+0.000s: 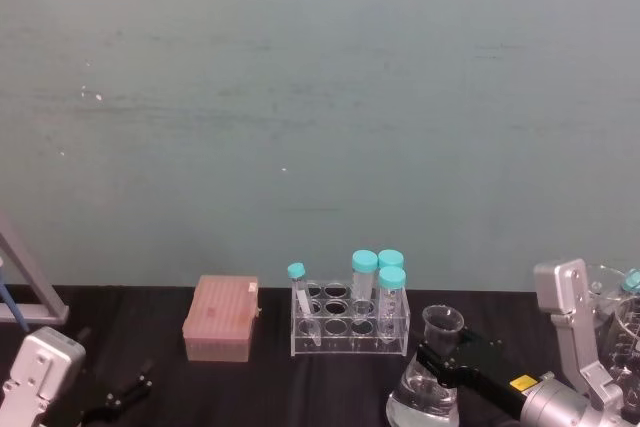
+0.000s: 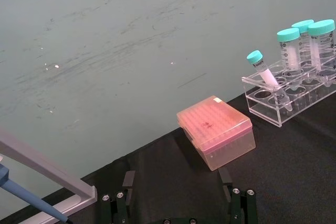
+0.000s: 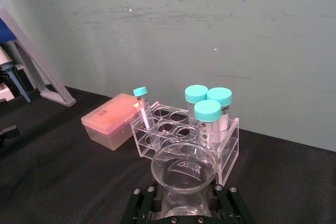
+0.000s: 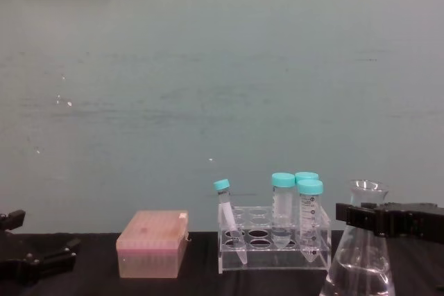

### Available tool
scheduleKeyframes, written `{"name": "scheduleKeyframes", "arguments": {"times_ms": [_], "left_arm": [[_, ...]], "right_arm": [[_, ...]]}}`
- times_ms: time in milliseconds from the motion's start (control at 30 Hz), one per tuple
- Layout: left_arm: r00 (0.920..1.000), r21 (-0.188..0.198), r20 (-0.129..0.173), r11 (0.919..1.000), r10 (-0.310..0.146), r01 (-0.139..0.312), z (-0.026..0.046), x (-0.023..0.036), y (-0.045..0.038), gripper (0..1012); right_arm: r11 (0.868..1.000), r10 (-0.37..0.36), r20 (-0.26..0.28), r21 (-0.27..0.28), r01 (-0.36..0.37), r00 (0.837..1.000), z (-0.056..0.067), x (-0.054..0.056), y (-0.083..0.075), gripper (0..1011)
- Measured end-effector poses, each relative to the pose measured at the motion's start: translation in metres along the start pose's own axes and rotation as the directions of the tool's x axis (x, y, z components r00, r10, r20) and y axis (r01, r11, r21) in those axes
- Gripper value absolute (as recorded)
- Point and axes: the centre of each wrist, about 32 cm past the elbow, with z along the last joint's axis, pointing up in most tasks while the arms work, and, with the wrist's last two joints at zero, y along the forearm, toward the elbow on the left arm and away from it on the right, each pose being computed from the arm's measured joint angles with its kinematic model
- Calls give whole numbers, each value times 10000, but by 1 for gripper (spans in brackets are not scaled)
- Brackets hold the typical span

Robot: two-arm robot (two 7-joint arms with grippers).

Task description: Pick up the beaker with the right gripper, shake it three times, and then put it down.

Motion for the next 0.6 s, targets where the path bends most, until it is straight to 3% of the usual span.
{"name": "scheduleKeyframes", "arguments": {"times_ms": [600], "left_arm": [[10000,0,-1,10000,0,0,0,0,0,1000]], "right_arm": [[10000,13,2,-1,-13,10000,1,2,-3,457]]}}
